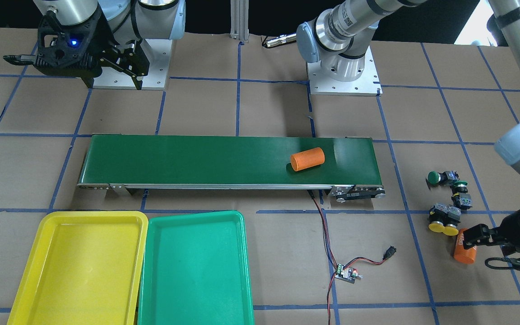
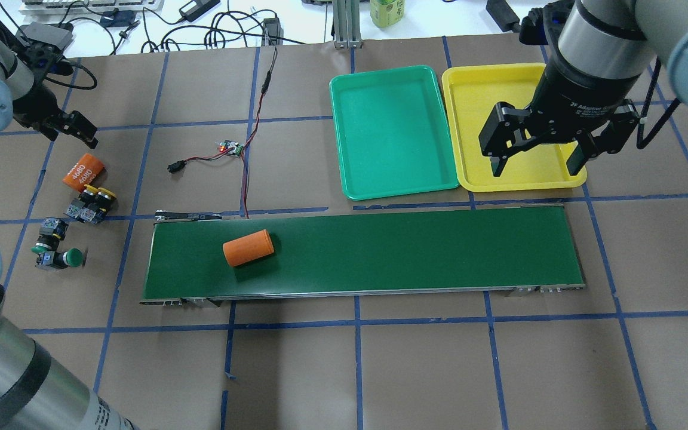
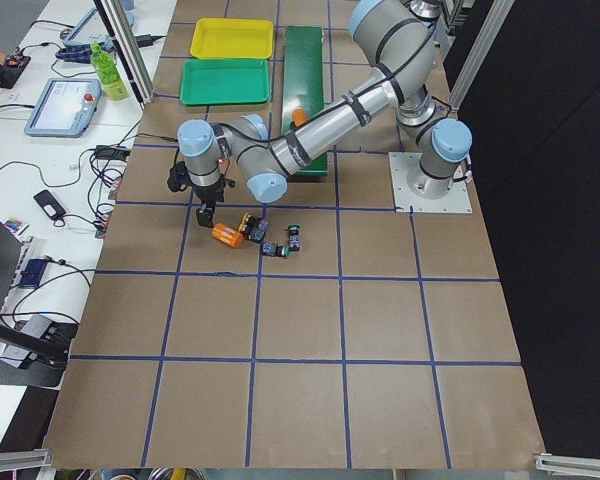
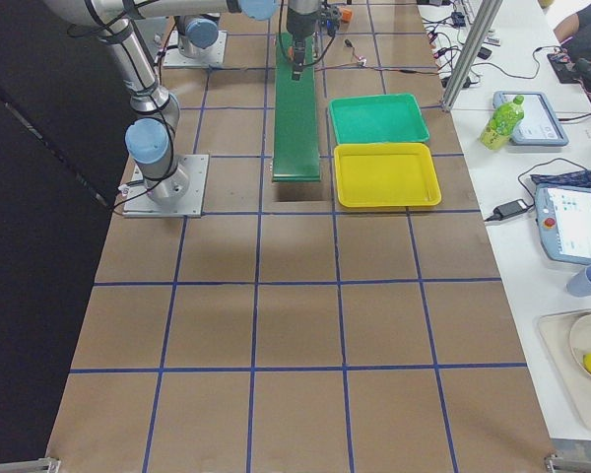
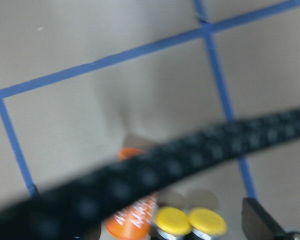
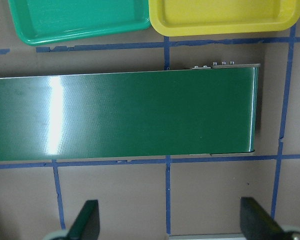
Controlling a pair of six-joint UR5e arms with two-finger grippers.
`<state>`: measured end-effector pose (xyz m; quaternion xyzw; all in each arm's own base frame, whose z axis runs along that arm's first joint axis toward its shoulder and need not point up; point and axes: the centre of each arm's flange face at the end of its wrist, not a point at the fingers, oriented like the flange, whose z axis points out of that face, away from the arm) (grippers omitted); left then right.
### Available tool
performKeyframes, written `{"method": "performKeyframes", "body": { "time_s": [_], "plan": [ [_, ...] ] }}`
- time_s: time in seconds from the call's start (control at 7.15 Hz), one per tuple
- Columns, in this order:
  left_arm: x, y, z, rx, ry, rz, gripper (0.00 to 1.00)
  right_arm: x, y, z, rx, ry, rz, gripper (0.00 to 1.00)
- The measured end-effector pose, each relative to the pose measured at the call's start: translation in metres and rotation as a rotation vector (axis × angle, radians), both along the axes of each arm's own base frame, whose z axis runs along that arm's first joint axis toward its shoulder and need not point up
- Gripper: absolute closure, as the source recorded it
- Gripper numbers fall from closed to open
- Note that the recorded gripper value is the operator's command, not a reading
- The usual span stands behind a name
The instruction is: Sort buttons by color to trays
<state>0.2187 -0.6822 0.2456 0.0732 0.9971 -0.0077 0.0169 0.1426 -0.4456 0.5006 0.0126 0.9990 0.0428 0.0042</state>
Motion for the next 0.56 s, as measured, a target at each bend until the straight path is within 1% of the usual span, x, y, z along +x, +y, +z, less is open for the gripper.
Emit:
{"method": "performKeyframes", "body": {
  "time_s": [0.14, 0.28, 0.56],
  "plan": [
    [0.015, -0.001, -0.018, 0.016, 0.008, 0.041, 0.00, 0.000, 0.000, 0.000, -0.001, 0.000, 0.000, 0.00],
    [0.022, -0.001, -0.031, 0.028, 0.016, 0.061, 0.00, 0.000, 0.000, 0.000, -0.001, 0.000, -0.001, 0.00],
    [0.024, -0.002, -0.047, 0.044, 0.033, 0.072, 0.00, -0.001, 0.000, 0.000, -0.003, 0.000, -0.002, 0.00]
  ]
}}
